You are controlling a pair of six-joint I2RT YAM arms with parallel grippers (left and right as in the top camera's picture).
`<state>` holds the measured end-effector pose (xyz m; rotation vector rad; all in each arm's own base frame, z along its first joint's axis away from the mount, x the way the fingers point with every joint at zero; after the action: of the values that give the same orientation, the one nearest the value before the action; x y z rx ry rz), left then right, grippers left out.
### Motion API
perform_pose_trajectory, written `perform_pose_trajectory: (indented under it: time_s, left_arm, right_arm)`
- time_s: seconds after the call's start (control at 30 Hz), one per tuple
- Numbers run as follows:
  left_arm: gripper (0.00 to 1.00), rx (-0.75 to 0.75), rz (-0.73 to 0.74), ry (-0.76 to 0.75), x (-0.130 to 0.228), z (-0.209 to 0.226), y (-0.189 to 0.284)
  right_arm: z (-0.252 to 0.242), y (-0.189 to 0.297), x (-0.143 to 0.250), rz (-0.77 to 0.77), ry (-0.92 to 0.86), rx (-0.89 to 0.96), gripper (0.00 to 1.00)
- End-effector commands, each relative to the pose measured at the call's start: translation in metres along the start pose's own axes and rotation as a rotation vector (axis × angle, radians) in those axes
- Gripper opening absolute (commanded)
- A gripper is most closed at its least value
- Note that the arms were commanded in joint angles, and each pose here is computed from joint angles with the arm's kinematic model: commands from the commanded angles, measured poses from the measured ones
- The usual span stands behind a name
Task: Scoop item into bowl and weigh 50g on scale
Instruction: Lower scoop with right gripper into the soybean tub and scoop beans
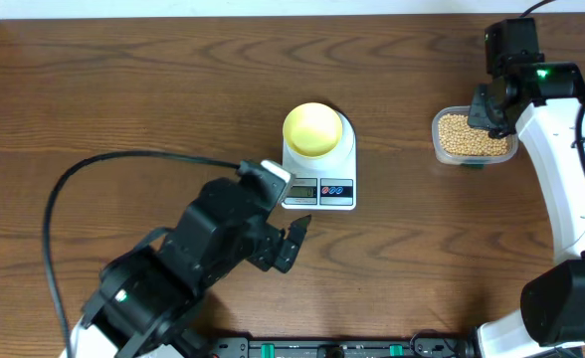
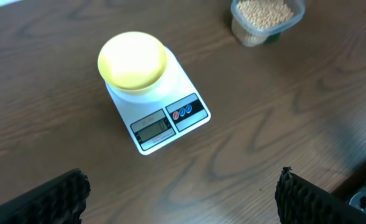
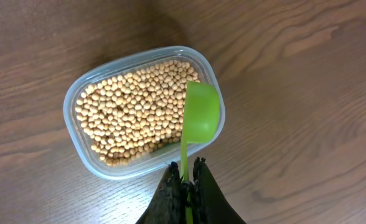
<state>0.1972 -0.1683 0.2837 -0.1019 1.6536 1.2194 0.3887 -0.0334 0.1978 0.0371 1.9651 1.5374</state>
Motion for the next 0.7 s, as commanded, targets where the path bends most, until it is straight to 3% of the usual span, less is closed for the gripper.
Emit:
perform_pose_trajectory:
  time_s: [0.0,0.43,0.67]
  left_arm:
    - [0.98,0.009,-0.028,0.004,-0.003,-0.001,0.009]
    - [0.98,0.01,-0.016,0.004,-0.001,-0.001,0.007]
    - [0.98,0.01,-0.016,0.004,-0.001,-0.001,0.007]
  right_arm:
    - [0.001,-0.01,-0.002,0.024,0.017,0.0,0.01]
    - [0.01,-0.071,0.02,0.168,0.062,0.07,0.01]
    - [0.027,-0.08,0.04,0.276,0.092,-0.019,0.01]
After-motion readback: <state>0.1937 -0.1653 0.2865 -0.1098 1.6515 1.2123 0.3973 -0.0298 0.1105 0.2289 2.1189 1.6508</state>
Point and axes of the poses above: each gripper's point midway between its finger pads, its own y axis back along the fingers, its own z axis along the line the jaws close on, x = y × z, the point moved 1 cm from there along y, back along the fingers, and after that the axes turned 11 degrees about -y, right-handed, at the moved point
